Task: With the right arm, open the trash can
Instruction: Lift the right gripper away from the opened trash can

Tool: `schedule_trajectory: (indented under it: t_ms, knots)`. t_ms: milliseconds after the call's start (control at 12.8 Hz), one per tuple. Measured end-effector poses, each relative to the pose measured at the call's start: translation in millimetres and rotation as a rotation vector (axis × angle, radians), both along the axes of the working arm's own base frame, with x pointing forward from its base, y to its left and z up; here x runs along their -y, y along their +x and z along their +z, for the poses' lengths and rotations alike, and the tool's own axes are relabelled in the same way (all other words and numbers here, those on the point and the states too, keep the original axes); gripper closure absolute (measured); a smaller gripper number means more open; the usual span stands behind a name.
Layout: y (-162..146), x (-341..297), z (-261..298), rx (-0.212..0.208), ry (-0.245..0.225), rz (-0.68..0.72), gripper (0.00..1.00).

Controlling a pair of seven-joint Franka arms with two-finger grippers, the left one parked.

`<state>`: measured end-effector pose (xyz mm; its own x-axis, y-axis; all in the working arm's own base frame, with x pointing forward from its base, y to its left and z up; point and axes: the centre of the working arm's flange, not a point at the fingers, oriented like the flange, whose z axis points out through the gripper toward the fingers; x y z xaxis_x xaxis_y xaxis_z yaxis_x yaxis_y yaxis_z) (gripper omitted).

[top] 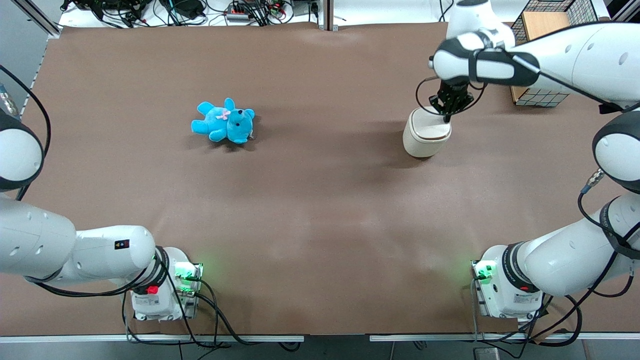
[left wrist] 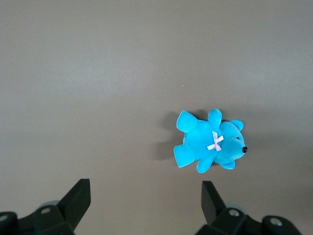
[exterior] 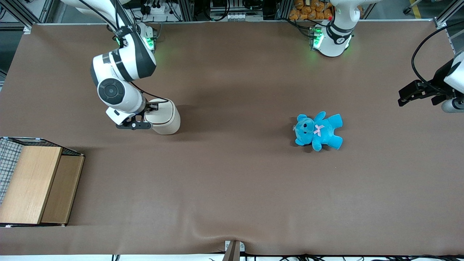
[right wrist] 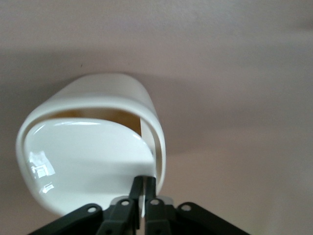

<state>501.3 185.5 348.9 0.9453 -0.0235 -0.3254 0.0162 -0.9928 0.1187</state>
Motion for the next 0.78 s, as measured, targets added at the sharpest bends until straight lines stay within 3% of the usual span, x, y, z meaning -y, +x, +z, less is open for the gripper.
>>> schedule_trajectory:
  t_ms: [78,234,545,623,779]
  knots:
    - [7.8,-3.5,31.0,-0.013,-0.001,-0.002,0.77]
    - [21.0,-7.4,93.7,0.000,0.009,-0.006,0.54]
    - [43.1,8.5,176.4,0.092,0.040,-0.044,0.08]
    - [48.3,15.6,192.9,0.121,0.050,-0.056,0.00]
    - [53.0,26.0,217.5,0.157,0.061,-0.070,0.00]
